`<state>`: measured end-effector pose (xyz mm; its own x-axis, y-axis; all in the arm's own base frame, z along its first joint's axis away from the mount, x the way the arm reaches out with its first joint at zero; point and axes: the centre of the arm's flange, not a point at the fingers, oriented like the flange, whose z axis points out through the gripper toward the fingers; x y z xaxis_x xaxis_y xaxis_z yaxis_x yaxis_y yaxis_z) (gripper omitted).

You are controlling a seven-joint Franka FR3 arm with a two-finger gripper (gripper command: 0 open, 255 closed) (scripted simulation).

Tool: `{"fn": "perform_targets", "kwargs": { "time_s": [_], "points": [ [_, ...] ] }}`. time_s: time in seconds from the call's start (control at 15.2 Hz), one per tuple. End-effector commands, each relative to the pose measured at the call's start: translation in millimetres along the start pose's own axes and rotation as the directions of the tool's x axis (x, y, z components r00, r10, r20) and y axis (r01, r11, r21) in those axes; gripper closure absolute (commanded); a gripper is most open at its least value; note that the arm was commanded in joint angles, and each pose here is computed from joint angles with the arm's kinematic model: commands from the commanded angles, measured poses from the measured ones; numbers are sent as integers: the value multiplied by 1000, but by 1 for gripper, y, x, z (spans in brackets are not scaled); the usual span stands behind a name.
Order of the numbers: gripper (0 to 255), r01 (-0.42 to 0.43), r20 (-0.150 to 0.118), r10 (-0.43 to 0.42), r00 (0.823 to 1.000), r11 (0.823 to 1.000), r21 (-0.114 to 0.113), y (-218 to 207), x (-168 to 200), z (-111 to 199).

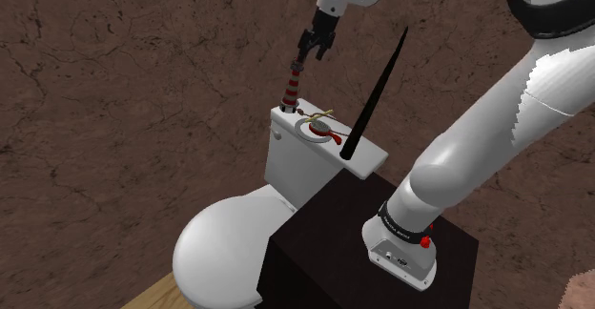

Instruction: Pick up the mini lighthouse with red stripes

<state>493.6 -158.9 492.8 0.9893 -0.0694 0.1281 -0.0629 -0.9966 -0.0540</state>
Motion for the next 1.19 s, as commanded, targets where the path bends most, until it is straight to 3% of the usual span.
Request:
{"fn": "perform_targets", "kwargs": {
  "time_s": [0.0,0.66,1.12],
  "points": [
    [0,-22,-7,23,1000,1000,9,18,15,10],
    [0,-131,-37,133,990,990,56,109,93,68],
    [0,-137,-38,139,990,989,58,116,92,102]
  ]
}}
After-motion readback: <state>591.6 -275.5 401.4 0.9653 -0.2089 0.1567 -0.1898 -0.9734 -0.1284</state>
